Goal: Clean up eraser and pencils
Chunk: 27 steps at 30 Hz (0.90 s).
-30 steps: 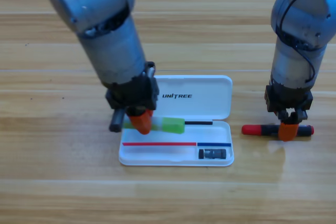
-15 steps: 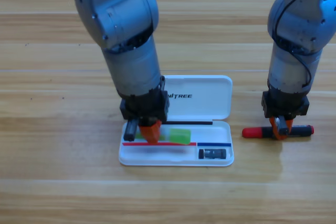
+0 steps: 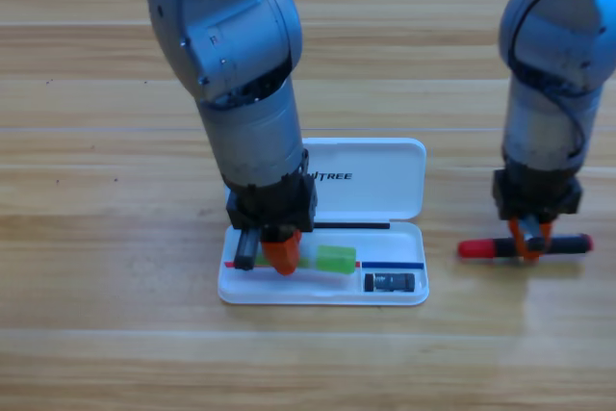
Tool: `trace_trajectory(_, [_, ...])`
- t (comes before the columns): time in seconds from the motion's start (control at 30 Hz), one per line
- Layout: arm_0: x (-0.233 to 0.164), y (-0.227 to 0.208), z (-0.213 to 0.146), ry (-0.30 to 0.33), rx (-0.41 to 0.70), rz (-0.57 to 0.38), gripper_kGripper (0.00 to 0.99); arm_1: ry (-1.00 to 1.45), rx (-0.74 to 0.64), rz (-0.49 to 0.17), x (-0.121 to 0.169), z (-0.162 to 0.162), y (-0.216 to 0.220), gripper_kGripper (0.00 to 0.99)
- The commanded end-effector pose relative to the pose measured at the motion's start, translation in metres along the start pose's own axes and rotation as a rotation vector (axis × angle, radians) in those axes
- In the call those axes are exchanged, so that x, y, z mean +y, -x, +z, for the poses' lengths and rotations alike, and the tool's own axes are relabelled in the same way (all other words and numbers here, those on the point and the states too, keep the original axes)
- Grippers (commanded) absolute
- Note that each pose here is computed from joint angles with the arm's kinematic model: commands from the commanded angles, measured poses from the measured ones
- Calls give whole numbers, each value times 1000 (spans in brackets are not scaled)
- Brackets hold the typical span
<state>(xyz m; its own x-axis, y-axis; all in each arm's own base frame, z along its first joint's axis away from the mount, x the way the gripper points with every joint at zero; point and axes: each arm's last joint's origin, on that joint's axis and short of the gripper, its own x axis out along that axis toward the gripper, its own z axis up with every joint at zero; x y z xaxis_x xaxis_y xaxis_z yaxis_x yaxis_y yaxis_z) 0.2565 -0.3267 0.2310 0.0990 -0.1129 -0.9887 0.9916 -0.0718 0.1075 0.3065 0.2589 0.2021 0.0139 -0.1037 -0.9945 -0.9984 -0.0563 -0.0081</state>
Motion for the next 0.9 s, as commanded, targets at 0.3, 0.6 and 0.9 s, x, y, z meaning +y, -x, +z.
trace_trajectory(0.3, [-6, -20, 6, -3, 34, -41, 0, 23, -104, -71, 41, 13, 85, 0])
trace_trajectory(0.6, [-6, -19, 6, -9, 35, -40, 0, 27, -88, -60, 34, 28, 73, 0])
trace_trajectory(0.9, [-8, -20, 3, -11, 48, -43, 859, 28, -73, -47, 27, 38, 61, 0])
